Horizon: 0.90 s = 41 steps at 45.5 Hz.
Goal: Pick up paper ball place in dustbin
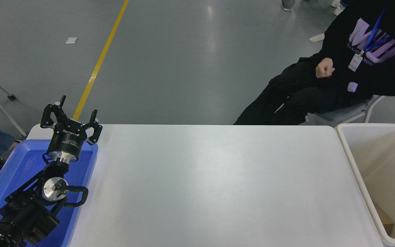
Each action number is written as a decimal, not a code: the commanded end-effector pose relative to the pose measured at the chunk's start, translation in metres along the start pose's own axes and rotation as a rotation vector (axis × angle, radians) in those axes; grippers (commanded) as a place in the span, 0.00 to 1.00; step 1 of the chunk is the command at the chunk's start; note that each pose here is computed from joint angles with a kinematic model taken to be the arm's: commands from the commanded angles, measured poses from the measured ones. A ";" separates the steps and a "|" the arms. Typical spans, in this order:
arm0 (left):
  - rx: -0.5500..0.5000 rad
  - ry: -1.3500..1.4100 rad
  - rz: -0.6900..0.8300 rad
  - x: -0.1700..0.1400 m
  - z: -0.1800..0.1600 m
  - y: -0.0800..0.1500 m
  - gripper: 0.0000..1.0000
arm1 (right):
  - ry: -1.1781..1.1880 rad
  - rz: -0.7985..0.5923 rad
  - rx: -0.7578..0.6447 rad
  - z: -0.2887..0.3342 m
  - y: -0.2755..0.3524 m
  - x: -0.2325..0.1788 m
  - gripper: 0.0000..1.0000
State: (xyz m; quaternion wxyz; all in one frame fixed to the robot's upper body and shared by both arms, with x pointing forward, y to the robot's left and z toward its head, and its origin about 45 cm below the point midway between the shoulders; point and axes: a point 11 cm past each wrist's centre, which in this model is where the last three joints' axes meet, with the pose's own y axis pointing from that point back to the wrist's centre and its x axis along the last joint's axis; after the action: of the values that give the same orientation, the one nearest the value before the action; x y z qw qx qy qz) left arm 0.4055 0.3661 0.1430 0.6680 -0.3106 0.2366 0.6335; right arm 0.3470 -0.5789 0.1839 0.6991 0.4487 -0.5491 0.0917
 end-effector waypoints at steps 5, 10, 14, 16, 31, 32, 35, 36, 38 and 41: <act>0.001 0.000 -0.001 0.000 0.000 0.000 0.98 | 0.157 -0.181 0.019 -0.017 0.065 0.025 1.00; 0.001 0.000 0.001 0.000 0.000 0.000 0.98 | 0.170 -0.314 0.061 -0.039 0.086 0.017 1.00; 0.001 -0.001 0.002 0.000 0.000 0.000 0.98 | 0.186 -0.421 0.100 -0.059 0.112 0.031 1.00; 0.001 -0.001 0.002 0.000 0.000 0.000 0.98 | 0.199 -0.500 0.127 -0.072 0.128 0.037 1.00; 0.002 -0.001 0.003 0.001 0.000 0.001 0.98 | 0.516 -0.874 0.344 -0.199 0.243 0.058 1.00; 0.002 -0.001 0.003 0.001 0.000 0.001 0.98 | 0.518 -0.859 0.368 -0.206 0.250 0.063 1.00; 0.002 -0.001 0.003 0.001 0.000 0.001 0.98 | 0.541 -0.823 0.421 -0.226 0.267 0.071 1.00; 0.002 -0.001 0.003 0.001 0.000 0.001 0.98 | 0.553 -0.810 0.432 -0.231 0.272 0.073 1.00; 0.002 -0.001 0.003 0.001 0.000 0.001 0.98 | 0.566 -0.787 0.453 -0.240 0.281 0.078 1.00; 0.002 -0.001 0.003 0.001 0.000 0.001 0.98 | 0.572 -0.725 0.499 -0.254 0.300 0.096 1.00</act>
State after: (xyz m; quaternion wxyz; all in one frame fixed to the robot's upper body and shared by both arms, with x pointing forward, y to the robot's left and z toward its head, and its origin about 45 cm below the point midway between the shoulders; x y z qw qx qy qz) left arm 0.4047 0.3664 0.1419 0.6675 -0.3092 0.2374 0.6344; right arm 0.3672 -0.3222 0.3599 0.6933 0.7057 -0.1452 0.0147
